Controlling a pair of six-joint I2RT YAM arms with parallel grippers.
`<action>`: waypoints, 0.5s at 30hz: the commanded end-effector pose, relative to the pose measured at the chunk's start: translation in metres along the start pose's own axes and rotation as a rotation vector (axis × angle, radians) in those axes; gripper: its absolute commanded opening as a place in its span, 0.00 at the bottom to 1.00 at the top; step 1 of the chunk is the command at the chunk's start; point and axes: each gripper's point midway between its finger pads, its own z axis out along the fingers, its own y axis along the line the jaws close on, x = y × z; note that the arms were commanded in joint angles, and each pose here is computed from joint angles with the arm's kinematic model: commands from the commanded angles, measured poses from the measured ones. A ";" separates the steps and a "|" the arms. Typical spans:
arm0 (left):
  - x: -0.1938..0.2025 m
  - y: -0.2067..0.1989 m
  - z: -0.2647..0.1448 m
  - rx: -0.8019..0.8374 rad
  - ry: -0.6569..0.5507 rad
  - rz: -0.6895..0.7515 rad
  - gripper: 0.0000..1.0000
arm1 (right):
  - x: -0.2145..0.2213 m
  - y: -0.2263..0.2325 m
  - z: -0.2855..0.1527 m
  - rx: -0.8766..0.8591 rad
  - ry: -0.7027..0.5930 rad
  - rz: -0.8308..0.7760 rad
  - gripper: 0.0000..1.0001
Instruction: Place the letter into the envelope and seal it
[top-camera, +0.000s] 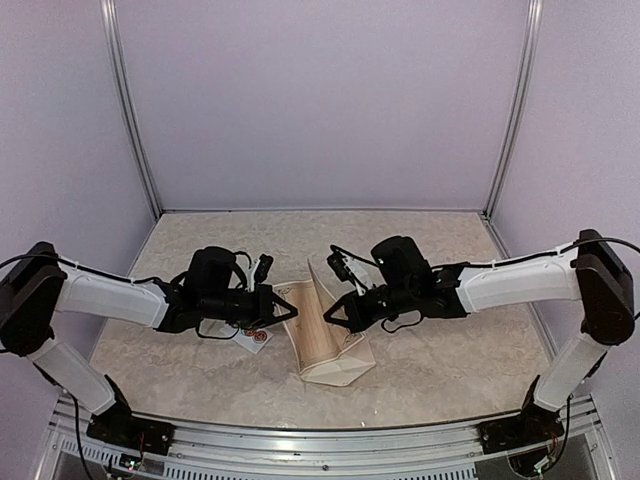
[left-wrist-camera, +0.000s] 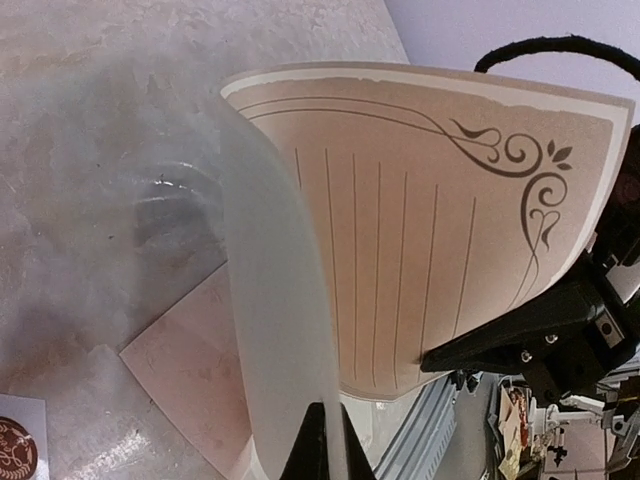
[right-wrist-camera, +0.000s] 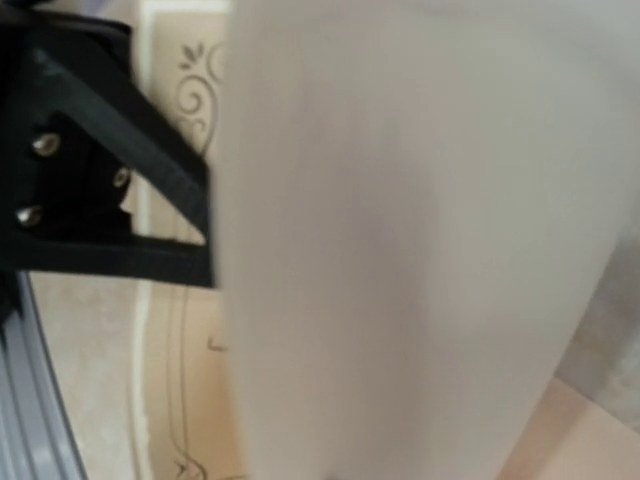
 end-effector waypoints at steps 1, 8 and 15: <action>0.003 0.004 0.008 0.018 -0.005 -0.019 0.00 | 0.008 -0.001 0.015 0.022 0.063 0.048 0.00; 0.016 0.020 0.019 0.005 0.037 -0.064 0.28 | 0.026 -0.011 0.032 0.050 0.139 0.092 0.00; 0.019 0.021 0.024 0.026 0.048 -0.085 0.55 | 0.035 -0.010 0.040 0.054 0.181 0.096 0.00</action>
